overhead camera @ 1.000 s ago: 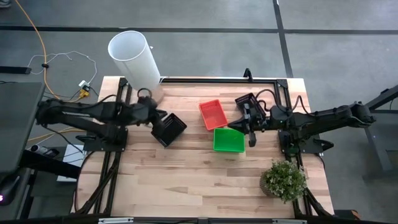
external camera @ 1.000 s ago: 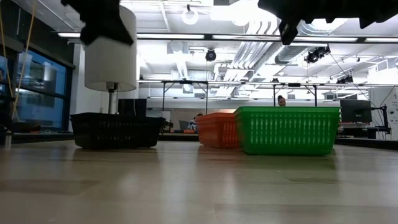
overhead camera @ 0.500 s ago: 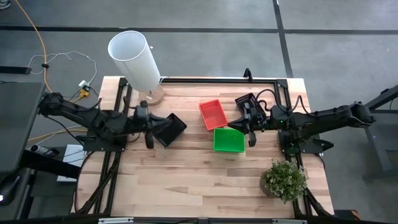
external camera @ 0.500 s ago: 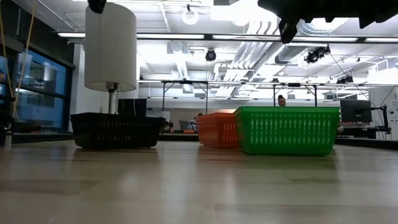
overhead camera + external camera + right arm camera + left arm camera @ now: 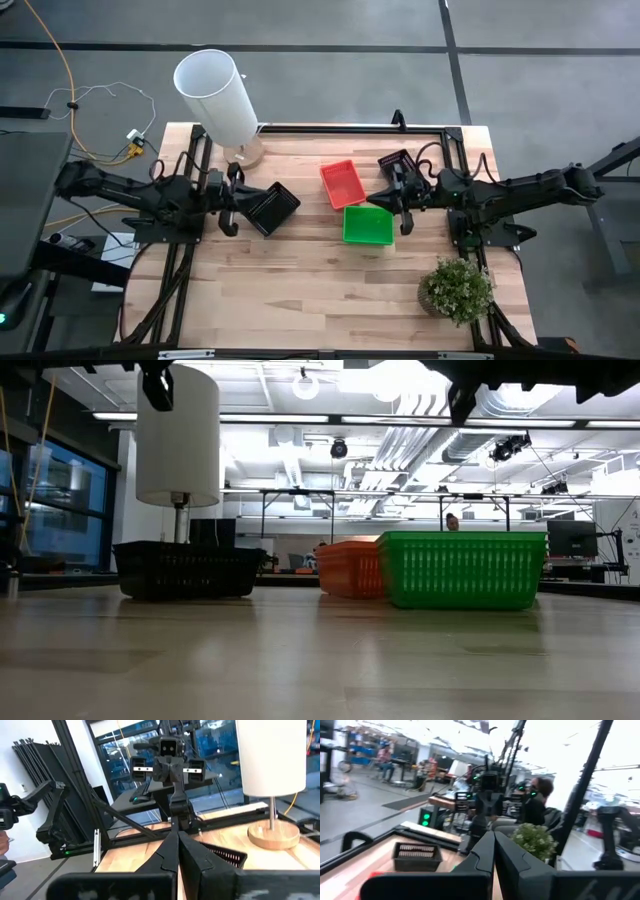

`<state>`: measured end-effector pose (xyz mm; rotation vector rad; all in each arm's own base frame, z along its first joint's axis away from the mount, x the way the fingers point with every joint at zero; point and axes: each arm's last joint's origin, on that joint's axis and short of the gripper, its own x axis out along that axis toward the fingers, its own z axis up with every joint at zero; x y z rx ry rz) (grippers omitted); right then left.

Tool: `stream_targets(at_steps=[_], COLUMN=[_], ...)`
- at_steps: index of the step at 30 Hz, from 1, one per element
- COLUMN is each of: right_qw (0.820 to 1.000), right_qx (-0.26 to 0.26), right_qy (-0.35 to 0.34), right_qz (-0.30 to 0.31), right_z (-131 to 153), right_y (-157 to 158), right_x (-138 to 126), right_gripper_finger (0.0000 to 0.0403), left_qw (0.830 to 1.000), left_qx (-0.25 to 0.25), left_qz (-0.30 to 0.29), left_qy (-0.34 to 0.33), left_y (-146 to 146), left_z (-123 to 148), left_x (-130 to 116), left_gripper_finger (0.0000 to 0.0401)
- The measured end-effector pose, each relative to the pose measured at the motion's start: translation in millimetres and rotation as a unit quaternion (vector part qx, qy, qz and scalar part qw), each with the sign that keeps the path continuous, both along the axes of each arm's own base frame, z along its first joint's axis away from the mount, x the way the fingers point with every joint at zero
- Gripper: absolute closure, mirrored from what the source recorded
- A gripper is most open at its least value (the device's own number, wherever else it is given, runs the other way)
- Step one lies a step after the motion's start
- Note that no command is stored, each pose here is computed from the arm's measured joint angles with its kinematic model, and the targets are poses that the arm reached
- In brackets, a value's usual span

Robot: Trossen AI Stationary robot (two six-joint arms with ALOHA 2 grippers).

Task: Stack baskets by color
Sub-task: Stack the right black bin on top of the top left black bin

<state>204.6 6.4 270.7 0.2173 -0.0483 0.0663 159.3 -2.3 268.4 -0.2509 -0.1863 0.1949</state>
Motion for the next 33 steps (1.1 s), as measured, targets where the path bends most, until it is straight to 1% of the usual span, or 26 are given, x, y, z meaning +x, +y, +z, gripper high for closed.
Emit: stream_targets(at_steps=[3,8,20,27,29,31,33], right_qw=[1.0,1.0,1.0,0.994,0.989,0.982,0.974], right_qx=[-0.008,-0.008,-0.007,0.073,0.103,0.126,0.132], right_qy=[-0.006,-0.006,-0.006,-0.015,-0.037,-0.045,-0.018], right_qz=[-0.003,-0.008,-0.014,-0.08,-0.098,-0.134,-0.181], right_z=[1,1,1,3,10,22,34], right_y=[0,0,-1,-5,-7,-11,-18], right_x=[0,0,0,0,0,1,3], right_gripper_finger=[0.0403,0.0403,0.0403,0.0403,0.0403,0.0403,0.04], left_qw=[1.0,1.0,1.0,1.0,1.0,1.0,1.0], left_qx=[0.003,0.003,0.0,-0.008,-0.008,-0.008,-0.008], left_qz=[-0.007,-0.002,-0.011,-0.012,-0.011,-0.011,-0.011], left_qy=[-0.002,-0.001,-0.001,-0.003,-0.002,0.001,0.009], left_y=[2,4,5,5,5,5,5], left_z=[1,0,0,0,0,-1,-2], left_x=[0,0,0,0,0,0,0], left_gripper_finger=[0.0401,0.0401,0.0401,0.0401,0.0401,0.0401,0.0401])
